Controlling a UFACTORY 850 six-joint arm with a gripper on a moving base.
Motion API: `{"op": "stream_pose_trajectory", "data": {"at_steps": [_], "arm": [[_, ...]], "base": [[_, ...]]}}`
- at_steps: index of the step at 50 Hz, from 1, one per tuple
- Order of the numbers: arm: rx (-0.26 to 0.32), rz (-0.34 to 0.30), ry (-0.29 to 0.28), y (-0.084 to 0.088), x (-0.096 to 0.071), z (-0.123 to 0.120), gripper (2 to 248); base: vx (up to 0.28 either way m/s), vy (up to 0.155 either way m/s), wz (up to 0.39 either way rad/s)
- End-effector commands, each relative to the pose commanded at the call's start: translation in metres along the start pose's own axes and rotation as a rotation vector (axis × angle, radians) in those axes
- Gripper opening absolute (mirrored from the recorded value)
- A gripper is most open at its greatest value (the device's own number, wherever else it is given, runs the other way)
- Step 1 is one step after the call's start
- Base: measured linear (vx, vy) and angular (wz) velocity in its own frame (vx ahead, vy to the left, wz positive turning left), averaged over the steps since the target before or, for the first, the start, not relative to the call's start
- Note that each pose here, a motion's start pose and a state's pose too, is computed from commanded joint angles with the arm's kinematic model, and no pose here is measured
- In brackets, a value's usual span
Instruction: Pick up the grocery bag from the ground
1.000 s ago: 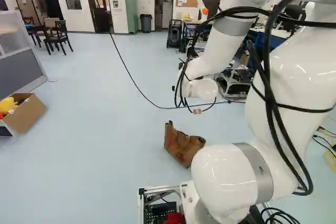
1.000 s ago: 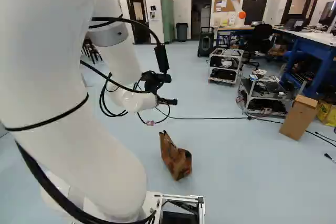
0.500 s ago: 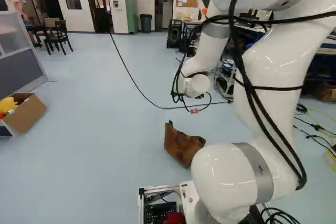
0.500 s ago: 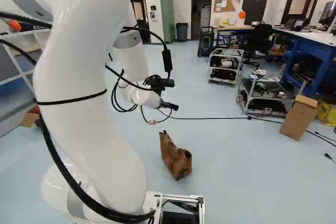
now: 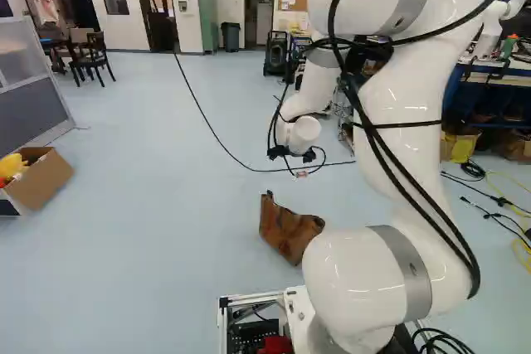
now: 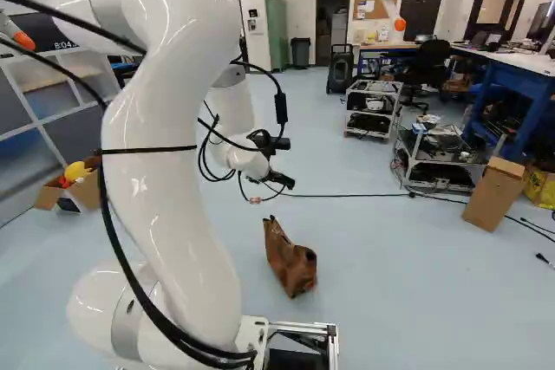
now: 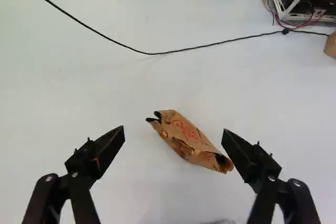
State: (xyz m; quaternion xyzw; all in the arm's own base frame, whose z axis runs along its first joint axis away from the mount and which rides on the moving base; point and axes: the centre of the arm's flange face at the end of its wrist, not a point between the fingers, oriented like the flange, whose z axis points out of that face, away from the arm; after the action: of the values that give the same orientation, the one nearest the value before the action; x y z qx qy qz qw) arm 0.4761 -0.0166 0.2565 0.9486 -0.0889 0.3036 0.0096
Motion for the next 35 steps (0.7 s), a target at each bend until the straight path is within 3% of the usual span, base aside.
{"op": "stream_pose_trajectory", "data": {"at_steps": [21,35], "arm": [[-0.044,0.09,-0.15,0.022,0.003,0.046,247],[-0.061,0.127,-0.21,0.035,0.001,0.071,247]], "base": [[0.0,0.0,0.0],[0.0,0.0,0.0]]}}
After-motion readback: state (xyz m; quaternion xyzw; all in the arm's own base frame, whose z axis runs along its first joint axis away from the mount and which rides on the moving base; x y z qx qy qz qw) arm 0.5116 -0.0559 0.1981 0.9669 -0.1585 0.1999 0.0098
